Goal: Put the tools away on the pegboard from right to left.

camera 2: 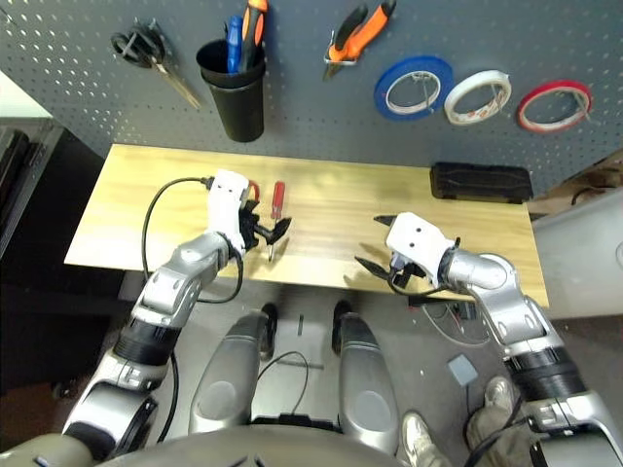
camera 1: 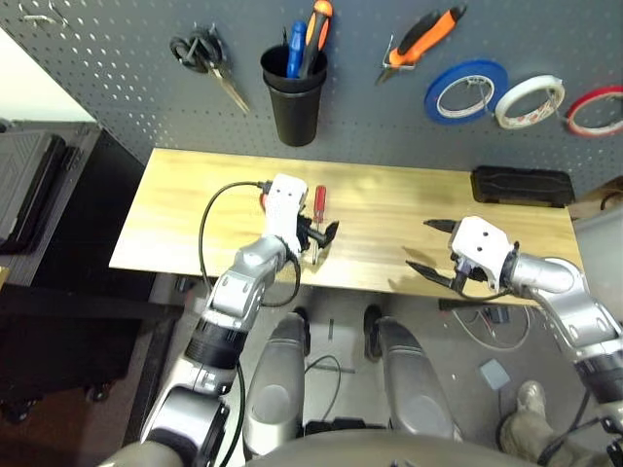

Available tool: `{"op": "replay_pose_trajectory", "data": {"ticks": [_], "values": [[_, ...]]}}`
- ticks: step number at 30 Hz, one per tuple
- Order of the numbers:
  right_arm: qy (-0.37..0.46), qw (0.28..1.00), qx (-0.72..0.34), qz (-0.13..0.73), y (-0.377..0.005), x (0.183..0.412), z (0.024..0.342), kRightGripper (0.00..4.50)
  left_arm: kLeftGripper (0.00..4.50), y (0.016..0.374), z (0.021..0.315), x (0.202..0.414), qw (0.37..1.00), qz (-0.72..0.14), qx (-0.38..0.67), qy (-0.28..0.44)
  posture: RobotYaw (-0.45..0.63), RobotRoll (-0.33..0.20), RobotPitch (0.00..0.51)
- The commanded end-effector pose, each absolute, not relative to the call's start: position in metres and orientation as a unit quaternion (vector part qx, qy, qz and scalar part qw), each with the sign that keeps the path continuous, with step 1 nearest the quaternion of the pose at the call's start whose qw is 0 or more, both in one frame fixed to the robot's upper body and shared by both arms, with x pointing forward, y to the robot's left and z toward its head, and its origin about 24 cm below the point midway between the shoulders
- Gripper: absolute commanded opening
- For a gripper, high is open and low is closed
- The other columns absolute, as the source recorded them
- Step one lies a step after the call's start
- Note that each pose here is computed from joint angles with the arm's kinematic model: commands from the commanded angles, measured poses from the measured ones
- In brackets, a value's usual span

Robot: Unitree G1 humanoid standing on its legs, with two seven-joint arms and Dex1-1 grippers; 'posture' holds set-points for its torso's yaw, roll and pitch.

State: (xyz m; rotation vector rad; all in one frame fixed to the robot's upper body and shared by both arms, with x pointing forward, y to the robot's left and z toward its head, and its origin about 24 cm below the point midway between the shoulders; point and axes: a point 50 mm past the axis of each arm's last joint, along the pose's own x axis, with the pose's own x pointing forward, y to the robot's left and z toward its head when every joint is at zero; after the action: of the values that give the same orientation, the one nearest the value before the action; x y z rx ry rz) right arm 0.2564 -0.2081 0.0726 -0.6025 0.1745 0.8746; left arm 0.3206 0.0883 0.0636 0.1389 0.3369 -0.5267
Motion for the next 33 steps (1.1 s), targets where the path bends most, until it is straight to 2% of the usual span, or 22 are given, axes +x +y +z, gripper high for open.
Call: {"op": "replay_pose_trajectory", "data": {"ticks": [1, 8, 17, 21, 28, 33], "values": [[0.098, 0.855, -0.291, 0.418, -0.208, 0.249, 0.066, 4.49, 4.50, 0.086, 0.052, 0.334, 0.951, -0.241, 0.070, 0.183, 0.13, 0.000, 0.347], [0.093, 0.856, -0.293, 0.415, -0.207, 0.244, 0.069, 4.49, 4.50, 0.081, 0.039, 0.358, 0.950, -0.214, 0.068, 0.215, 0.10, 0.000, 0.347], [0.074, 0.857, -0.300, 0.412, -0.212, 0.246, 0.082, 4.49, 4.50, 0.074, 0.019, 0.358, 0.941, -0.200, 0.070, 0.264, 0.07, 0.000, 0.344], [0.058, 0.860, -0.294, 0.413, -0.212, 0.247, 0.088, 4.50, 3.58, 0.072, 0.010, 0.354, 0.937, -0.198, 0.070, 0.281, 0.07, 0.000, 0.342], [0.043, 0.863, -0.285, 0.415, -0.212, 0.249, 0.092, 4.50, 0.92, 0.073, 0.011, 0.355, 0.943, -0.185, 0.056, 0.271, 0.08, 0.000, 0.337], [0.020, 0.867, -0.271, 0.417, -0.212, 0.252, 0.091, 4.50, 0.81, 0.069, 0.017, 0.355, 0.949, -0.203, 0.038, 0.239, 0.10, 0.000, 0.332]]}}
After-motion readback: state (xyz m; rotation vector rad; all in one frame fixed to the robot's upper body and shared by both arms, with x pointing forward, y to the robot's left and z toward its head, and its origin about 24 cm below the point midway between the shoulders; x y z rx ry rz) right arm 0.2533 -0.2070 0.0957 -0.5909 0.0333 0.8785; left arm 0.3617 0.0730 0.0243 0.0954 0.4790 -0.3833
